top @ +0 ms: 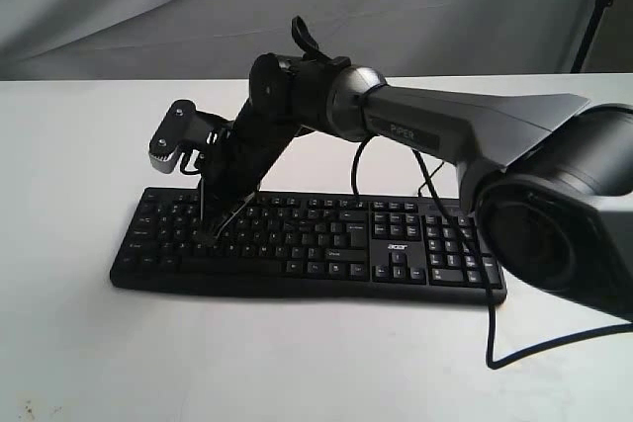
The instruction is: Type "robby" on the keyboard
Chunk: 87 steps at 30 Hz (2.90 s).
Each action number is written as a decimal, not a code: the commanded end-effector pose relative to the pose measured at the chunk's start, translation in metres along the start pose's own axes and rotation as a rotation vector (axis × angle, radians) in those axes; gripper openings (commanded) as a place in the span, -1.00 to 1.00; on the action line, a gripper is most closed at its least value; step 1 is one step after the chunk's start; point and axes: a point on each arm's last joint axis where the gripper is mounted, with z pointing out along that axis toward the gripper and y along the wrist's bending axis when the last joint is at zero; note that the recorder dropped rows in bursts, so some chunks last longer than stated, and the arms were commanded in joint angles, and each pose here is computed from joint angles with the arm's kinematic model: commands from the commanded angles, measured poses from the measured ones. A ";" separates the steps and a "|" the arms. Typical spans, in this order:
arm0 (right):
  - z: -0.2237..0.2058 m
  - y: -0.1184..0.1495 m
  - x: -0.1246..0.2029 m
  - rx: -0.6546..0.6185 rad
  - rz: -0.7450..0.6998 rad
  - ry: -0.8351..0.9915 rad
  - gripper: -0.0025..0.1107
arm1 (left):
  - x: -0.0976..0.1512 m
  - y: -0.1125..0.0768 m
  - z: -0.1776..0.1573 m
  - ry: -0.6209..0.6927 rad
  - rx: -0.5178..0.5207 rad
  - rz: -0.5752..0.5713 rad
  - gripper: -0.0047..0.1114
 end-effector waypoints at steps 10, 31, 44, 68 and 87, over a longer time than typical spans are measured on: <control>0.000 0.001 -0.001 -0.007 -0.020 0.003 -0.96 | 0.001 0.000 0.000 -0.005 0.005 0.003 -0.92; 0.002 0.002 0.001 -0.014 -0.018 0.010 -0.96 | 0.001 0.000 0.000 -0.005 0.005 0.003 -0.92; 0.010 0.003 0.005 -0.031 -0.008 0.021 -0.96 | 0.001 0.000 0.000 -0.005 0.005 0.003 -0.92; -0.037 -0.018 0.024 -0.006 0.032 0.129 -0.96 | 0.001 0.000 0.000 -0.005 0.005 0.003 -0.92; -0.049 -0.010 0.067 0.066 0.080 0.074 -0.96 | 0.001 0.000 0.000 -0.005 0.005 0.003 -0.92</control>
